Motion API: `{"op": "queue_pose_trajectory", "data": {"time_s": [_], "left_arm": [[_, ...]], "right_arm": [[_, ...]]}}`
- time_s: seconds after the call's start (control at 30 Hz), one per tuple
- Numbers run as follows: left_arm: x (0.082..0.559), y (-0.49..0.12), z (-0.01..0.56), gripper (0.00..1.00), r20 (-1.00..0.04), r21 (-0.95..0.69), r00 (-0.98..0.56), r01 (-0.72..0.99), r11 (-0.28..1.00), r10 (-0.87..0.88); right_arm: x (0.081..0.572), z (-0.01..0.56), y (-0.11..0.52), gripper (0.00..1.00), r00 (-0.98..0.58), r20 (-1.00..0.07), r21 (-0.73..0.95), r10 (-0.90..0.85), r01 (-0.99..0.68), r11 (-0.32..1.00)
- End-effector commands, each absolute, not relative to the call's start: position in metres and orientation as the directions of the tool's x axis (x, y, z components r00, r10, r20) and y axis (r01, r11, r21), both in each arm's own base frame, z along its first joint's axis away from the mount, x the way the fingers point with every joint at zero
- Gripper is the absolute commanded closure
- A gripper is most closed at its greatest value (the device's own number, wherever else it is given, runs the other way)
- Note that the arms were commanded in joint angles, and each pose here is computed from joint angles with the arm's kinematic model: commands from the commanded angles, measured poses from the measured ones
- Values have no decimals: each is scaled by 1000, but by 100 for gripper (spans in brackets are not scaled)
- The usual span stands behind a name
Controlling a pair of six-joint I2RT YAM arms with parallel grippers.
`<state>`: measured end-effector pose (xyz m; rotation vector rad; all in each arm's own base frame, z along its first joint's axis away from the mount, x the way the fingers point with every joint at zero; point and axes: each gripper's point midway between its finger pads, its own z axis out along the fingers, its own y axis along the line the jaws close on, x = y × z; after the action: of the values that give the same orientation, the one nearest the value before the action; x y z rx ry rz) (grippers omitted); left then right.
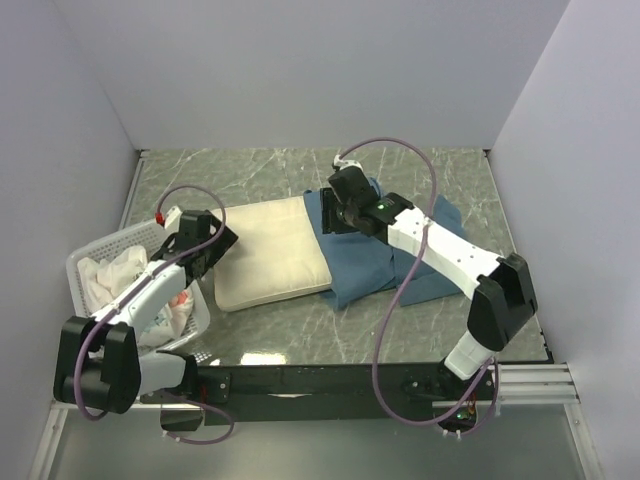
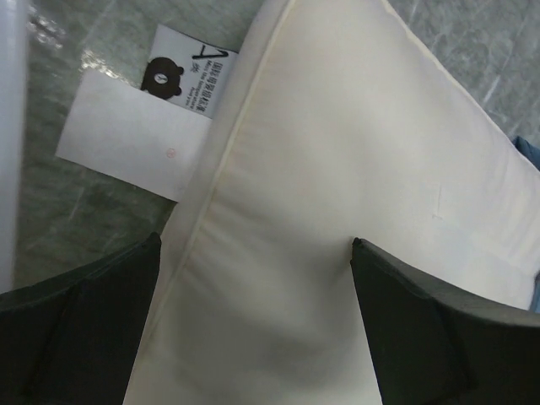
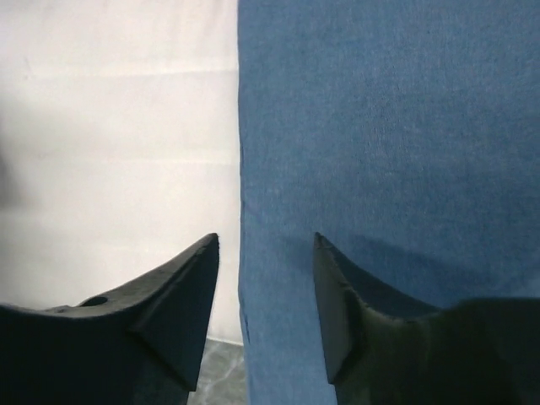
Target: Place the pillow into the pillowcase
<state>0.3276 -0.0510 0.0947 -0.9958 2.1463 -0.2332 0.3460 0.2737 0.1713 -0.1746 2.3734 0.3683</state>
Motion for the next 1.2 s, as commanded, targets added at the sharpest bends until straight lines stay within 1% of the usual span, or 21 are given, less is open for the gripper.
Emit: {"op": "queue_pose_trajectory", "data": {"time_s": [0.0, 0.03, 0.07, 0.17, 0.23, 0.33, 0.4, 0.43, 0.47, 0.57, 0.6, 0.63, 0.7, 0.73, 0.83, 0.9, 0.93, 1.0, 1.03, 1.07, 1.17], "left_arm": [[323, -56, 75, 1, -513, -515, -465, -505, 693, -721], [325, -61, 74, 1, -504, -532, -478, -484, 695, -719], [323, -72, 70, 0, -470, -557, -515, -457, 694, -717], [321, -88, 64, 1, -431, -612, -551, -404, 680, -715], [325, -97, 67, 1, -425, -660, -548, -357, 661, -721], [322, -112, 69, 9, -408, -703, -579, -293, 647, -706], [322, -119, 69, 21, -408, -705, -601, -271, 655, -687], [321, -123, 67, 29, -405, -699, -617, -267, 663, -675], [323, -124, 70, 45, -410, -698, -616, -262, 666, -672], [324, -126, 71, 83, -412, -690, -627, -258, 676, -661], [324, -126, 71, 90, -415, -686, -630, -257, 681, -657], [323, -127, 70, 96, -413, -683, -635, -258, 683, -653], [325, -132, 78, 99, -416, -694, -640, -236, 680, -646], [325, -134, 83, 99, -421, -698, -641, -223, 681, -642], [324, -136, 102, 99, -448, -703, -633, -187, 686, -632], [323, -138, 117, 99, -460, -707, -632, -164, 688, -624], [320, -142, 132, 99, -470, -726, -628, -123, 676, -620], [315, -147, 147, 99, -469, -742, -634, -95, 663, -615], [312, -148, 162, 99, -486, -751, -622, -63, 658, -614], [311, -148, 170, 99, -499, -750, -609, -53, 659, -617], [302, -154, 190, 99, -497, -781, -602, -4, 625, -625]], "right_arm": [[331, 202, 271, 39, -684, -729, 212, -30, -267, 940], [330, 201, 271, 35, -683, -730, 203, -36, -267, 942], [326, 195, 271, 28, -691, -722, 191, -50, -269, 944], [318, 177, 280, 20, -702, -707, 165, -92, -289, 943], [316, 156, 284, 19, -720, -681, 119, -130, -285, 951], [320, 129, 283, 17, -740, -647, 36, -183, -269, 962], [326, 104, 266, 18, -768, -603, -77, -215, -212, 974], [337, 107, 253, 18, -755, -620, -146, -212, -154, 977], [337, 103, 241, 19, -768, -601, -195, -223, -130, 972], [344, 112, 223, 20, -746, -631, -256, -214, -60, 965], [344, 120, 224, 20, -735, -647, -243, -203, -55, 969], [347, 123, 224, 26, -729, -655, -236, -198, -52, 971], [350, 124, 225, 39, -727, -655, -248, -206, -50, 967], [354, 130, 227, 56, -720, -664, -248, -202, -43, 968], [360, 140, 227, 84, -721, -662, -267, -207, -32, 963], [361, 158, 229, 92, -706, -682, -241, -190, -29, 970], [364, 175, 240, 100, -692, -701, -191, -173, -52, 980], [360, 201, 255, 100, -680, -717, -112, -152, -103, 988], [358, 228, 276, 100, -659, -741, -29, -131, -163, 986], [354, 245, 285, 100, -640, -757, -10, -130, -189, 982], [322, 296, 335, 100, -600, -788, 80, -141, -326, 942]]}}
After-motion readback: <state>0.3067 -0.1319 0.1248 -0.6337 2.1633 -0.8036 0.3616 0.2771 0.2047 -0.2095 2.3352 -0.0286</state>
